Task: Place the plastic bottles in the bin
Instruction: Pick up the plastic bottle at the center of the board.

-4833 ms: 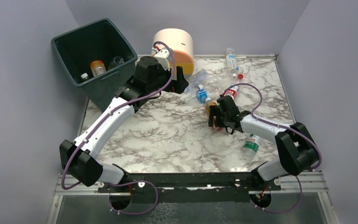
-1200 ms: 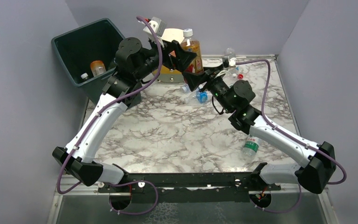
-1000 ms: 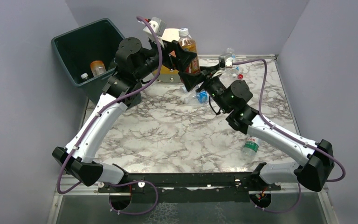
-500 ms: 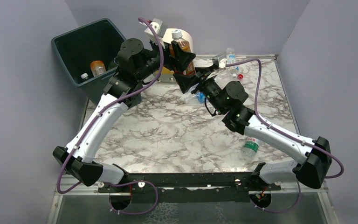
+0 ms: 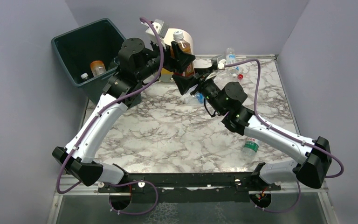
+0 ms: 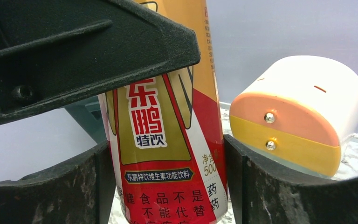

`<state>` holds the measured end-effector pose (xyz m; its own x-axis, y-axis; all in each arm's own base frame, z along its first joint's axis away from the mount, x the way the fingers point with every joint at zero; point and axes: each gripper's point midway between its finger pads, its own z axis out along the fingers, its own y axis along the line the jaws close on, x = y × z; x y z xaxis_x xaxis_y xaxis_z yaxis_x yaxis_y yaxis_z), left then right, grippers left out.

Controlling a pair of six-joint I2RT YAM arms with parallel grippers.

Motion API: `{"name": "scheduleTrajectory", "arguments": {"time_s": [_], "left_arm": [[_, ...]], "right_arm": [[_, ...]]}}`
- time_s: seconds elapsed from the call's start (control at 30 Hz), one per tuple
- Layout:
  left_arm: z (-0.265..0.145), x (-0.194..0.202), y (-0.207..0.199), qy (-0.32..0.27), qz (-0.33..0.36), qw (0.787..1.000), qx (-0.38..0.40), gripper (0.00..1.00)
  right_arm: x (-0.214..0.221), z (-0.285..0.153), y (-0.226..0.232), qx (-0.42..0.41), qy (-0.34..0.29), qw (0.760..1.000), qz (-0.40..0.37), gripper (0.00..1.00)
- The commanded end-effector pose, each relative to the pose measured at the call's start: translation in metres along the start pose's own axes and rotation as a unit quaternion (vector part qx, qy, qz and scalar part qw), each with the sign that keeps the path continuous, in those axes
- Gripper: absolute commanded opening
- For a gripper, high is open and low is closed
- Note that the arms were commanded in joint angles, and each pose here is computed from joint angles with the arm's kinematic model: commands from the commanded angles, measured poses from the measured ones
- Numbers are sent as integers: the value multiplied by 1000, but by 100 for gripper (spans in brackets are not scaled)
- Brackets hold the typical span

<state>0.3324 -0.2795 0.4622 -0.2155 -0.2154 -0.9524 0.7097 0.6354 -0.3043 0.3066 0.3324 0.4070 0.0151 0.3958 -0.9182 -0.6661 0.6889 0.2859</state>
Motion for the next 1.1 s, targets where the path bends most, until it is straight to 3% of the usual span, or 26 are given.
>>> {"name": "scheduleTrajectory", "arguments": {"time_s": [0.0,0.4,0.7,1.07], "left_arm": [[-8,-17,8,-15,29,999,-36,51],[-17,-31,23,-31,74,993,-82,51],[-20,-46,52,-37,122,982,-136,53],[-54,-106,150,-117,100,961,-231,53]], "right_arm": [[-18,-1,0,11,-22,1000,3,81],[-4,-13,-8,27,3,999,19,100],[21,-51,-33,88,54,993,51,100],[44,-87,-55,138,109,983,42,100]]}}
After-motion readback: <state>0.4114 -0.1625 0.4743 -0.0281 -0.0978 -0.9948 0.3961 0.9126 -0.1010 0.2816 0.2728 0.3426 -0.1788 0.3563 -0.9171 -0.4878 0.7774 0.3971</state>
